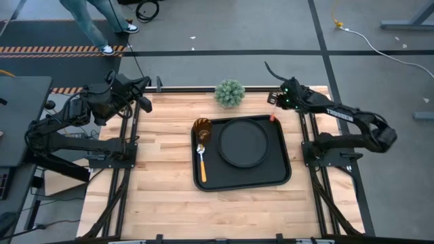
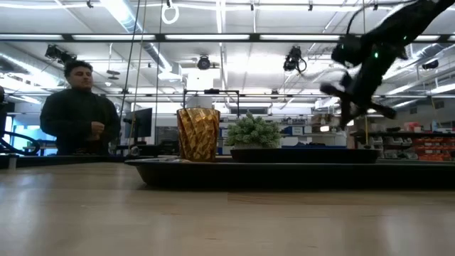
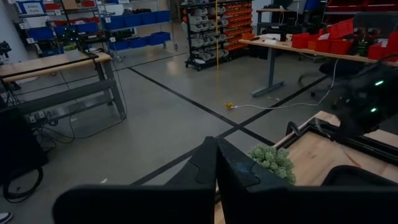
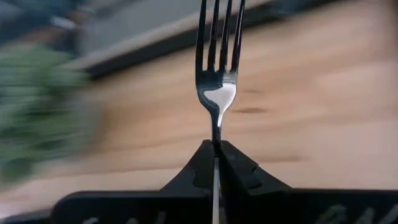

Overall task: Pick and place plate/cup/fork/spoon on tray
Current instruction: Put the orange fork on the black serving tray between the orange spoon and the black plate

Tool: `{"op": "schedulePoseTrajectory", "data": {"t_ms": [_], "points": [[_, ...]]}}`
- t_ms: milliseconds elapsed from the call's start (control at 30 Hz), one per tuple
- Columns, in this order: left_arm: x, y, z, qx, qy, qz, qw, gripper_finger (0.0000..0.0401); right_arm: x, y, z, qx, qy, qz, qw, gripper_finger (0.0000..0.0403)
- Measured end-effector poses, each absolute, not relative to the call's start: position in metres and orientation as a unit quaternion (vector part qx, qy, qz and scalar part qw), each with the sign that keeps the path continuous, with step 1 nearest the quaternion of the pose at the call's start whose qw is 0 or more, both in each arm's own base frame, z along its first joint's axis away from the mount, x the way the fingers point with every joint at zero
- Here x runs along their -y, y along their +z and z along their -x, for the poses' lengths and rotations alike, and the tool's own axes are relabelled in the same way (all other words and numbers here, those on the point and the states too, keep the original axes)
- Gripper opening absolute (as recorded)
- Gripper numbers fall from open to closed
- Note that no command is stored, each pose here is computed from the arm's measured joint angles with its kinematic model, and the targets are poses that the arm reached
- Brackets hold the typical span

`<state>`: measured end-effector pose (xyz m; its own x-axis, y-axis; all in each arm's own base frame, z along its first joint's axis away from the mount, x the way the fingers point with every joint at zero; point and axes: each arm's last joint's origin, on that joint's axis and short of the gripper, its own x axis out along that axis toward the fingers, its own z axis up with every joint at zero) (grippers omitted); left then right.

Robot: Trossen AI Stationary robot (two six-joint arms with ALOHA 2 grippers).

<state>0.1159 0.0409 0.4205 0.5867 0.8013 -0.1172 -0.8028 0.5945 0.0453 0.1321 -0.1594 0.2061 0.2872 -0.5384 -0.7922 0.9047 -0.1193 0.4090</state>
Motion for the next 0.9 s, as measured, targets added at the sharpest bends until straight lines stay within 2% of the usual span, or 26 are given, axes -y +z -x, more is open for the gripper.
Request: {"op": "schedulePoseTrajectory", "data": {"t_ms": [133,300,633,900], "points": [[-0.041,0.420,-0.116,-0.063,0.450,0.006,0.891,0.0009,0.139,0.236,-0.154,-0.118,-0.515,-0.481,0.700,0.0012],[-0.041,0.420,-0.116,-0.063,0.450,0.006,0.891,0.0009,0.110,0.274,-0.183,-0.067,-0.490,-0.458,0.739,0.0011],[-0.041,0.420,-0.116,-0.063,0.450,0.006,0.891,0.0009,0.058,0.341,-0.226,0.001,-0.452,-0.429,0.782,0.0010],[-0.041,0.420,-0.116,-0.063,0.450,0.006,0.891,0.0009,0.014,0.377,-0.233,0.048,-0.413,-0.407,0.813,0.0011]]}}
